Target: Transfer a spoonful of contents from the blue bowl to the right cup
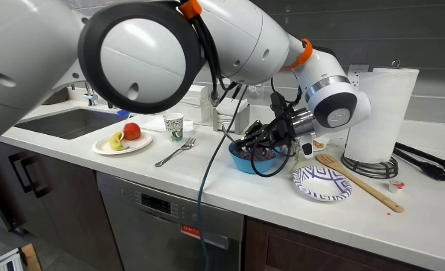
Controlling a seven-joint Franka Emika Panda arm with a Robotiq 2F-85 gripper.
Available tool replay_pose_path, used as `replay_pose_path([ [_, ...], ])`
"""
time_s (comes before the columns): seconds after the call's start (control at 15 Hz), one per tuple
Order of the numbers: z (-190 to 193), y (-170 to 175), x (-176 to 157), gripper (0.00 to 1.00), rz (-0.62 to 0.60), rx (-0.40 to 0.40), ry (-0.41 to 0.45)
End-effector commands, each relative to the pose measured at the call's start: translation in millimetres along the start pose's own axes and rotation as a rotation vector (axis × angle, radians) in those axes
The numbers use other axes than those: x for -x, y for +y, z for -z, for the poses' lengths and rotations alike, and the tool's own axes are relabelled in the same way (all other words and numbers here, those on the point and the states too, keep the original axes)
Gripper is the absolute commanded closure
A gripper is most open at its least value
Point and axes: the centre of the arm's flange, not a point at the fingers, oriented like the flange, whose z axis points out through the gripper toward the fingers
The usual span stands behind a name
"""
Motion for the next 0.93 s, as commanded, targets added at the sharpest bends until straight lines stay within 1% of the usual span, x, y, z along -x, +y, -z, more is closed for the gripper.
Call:
replay_pose_path([
  [0.0, 7.5, -2.0, -12.3, 0.97, -0.014, 0.035, 0.026],
  [0.4, 4.6, -7.6, -18.0, 0.97, -0.017, 0.120, 0.078],
  [0.6, 1.2, -13.1, -18.9, 0.97, -0.009, 0.154, 0.087],
  [0.87, -2.3, -19.9, -21.9, 0.97, -0.010, 0.223, 0.126],
])
